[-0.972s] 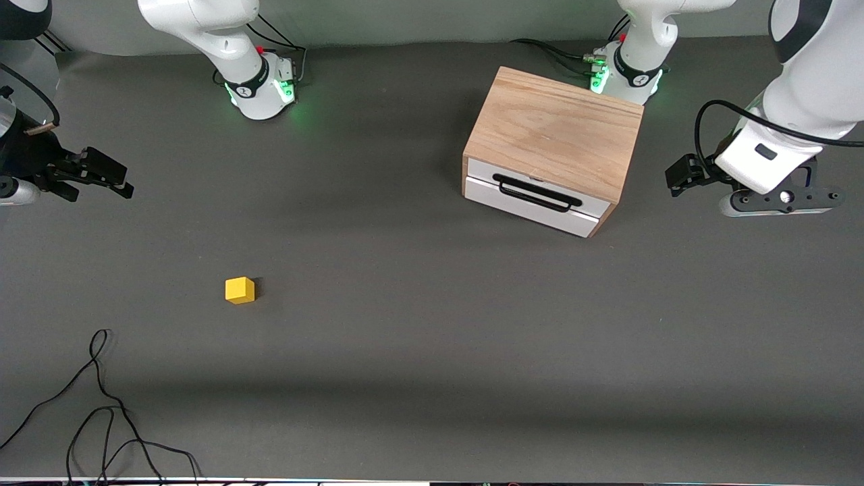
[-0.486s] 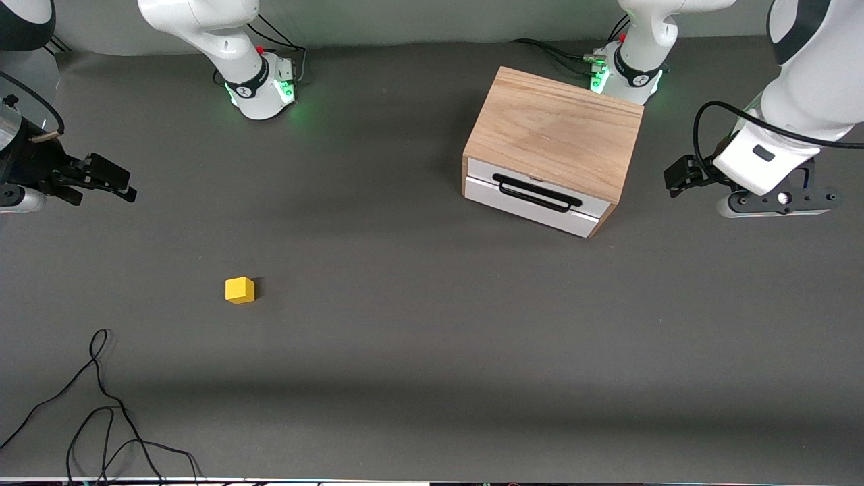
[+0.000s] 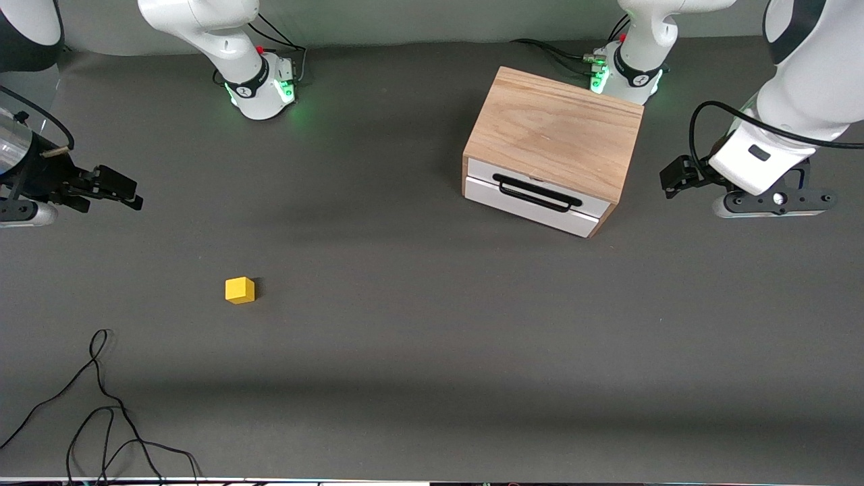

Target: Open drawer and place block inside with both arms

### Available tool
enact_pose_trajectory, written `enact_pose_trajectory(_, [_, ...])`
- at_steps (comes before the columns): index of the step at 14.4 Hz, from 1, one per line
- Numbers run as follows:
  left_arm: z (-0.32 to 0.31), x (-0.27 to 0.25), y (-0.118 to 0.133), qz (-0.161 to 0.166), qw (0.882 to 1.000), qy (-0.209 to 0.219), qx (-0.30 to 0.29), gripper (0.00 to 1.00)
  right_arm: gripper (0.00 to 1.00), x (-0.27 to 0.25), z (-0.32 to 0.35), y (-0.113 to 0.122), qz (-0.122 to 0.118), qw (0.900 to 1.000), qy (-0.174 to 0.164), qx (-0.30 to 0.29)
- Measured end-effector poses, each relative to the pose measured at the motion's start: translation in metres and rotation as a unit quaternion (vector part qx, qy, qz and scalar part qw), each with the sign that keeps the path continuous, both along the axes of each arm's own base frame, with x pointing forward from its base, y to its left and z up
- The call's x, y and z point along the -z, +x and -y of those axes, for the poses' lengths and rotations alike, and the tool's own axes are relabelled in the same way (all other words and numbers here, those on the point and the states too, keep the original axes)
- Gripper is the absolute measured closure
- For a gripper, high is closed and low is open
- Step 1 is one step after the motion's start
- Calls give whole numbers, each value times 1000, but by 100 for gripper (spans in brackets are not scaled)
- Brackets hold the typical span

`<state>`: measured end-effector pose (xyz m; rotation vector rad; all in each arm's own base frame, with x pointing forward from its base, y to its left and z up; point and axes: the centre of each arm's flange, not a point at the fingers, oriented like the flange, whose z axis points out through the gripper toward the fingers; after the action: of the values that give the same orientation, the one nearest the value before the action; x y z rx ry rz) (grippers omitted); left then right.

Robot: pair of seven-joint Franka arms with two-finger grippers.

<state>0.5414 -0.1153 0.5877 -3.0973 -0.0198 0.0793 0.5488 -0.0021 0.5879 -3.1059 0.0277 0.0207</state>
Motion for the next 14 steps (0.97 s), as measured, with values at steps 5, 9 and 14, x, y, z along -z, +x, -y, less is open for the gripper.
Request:
enact_pose_trajectory(5, [0,0,0,0,1000,-1,0,0,0,10,1,9,5,1000,-2,2])
enact_pose_trajectory(9, [1,0,0,0,1000,-1,0,0,0,15,3,14,7,1000,-2,4])
enact_pose_trajectory(14, [0,0,0,0,1000,-1,0,0,0,17,3,16,8,1000,-3,4])
